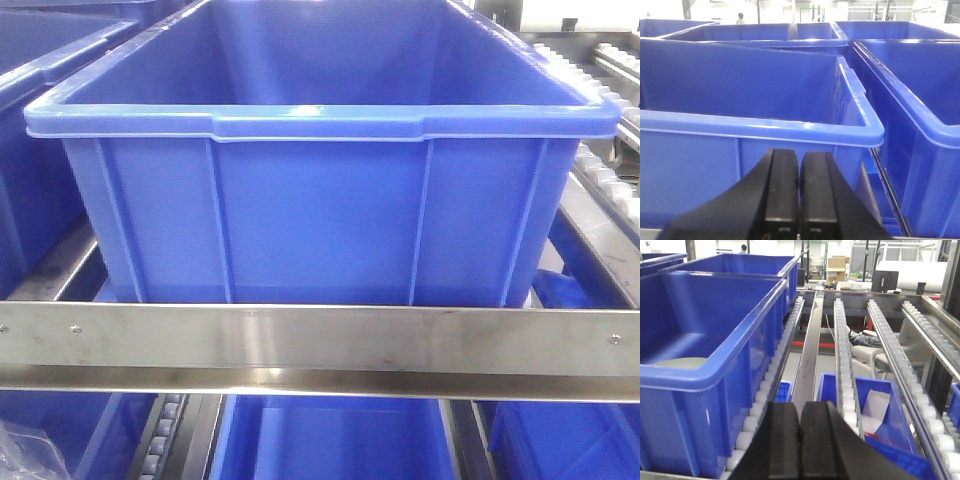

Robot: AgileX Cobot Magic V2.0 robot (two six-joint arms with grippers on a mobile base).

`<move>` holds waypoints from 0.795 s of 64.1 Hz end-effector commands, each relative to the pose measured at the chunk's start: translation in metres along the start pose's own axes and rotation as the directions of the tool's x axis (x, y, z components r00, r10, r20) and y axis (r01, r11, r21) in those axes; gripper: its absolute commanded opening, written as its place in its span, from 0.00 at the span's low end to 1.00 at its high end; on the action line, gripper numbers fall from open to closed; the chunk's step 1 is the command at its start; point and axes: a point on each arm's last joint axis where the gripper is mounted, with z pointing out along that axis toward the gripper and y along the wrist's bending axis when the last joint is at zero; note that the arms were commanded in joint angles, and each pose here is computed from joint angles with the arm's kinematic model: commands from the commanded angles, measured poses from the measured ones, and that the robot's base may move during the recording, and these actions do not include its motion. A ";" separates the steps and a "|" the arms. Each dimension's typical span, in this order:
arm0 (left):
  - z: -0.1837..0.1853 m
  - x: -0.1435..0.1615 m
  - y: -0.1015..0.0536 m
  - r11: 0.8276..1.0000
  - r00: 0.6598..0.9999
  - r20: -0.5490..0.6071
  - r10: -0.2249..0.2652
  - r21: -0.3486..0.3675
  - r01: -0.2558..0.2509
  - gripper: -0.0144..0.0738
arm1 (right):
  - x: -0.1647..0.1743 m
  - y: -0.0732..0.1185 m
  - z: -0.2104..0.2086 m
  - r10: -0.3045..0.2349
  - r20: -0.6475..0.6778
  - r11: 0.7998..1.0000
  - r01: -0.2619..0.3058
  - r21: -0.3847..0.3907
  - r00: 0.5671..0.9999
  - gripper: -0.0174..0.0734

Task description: Place green plate on second shelf with right arm

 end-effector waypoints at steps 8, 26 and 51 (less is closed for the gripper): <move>-0.001 0.005 0.000 1.000 0.998 0.059 -0.010 0.000 0.010 0.31 | -0.017 0.000 -0.003 0.032 0.144 0.999 -0.033 0.001 0.989 0.25; -0.001 0.005 0.000 1.000 0.998 0.059 -0.010 0.000 0.010 0.31 | -0.018 -0.001 -0.003 0.048 0.156 0.999 -0.051 0.012 0.987 0.25; -0.001 0.005 0.000 1.000 0.998 0.059 -0.010 0.000 0.010 0.31 | -0.018 -0.004 -0.003 0.039 0.162 0.997 -0.050 0.065 0.986 0.25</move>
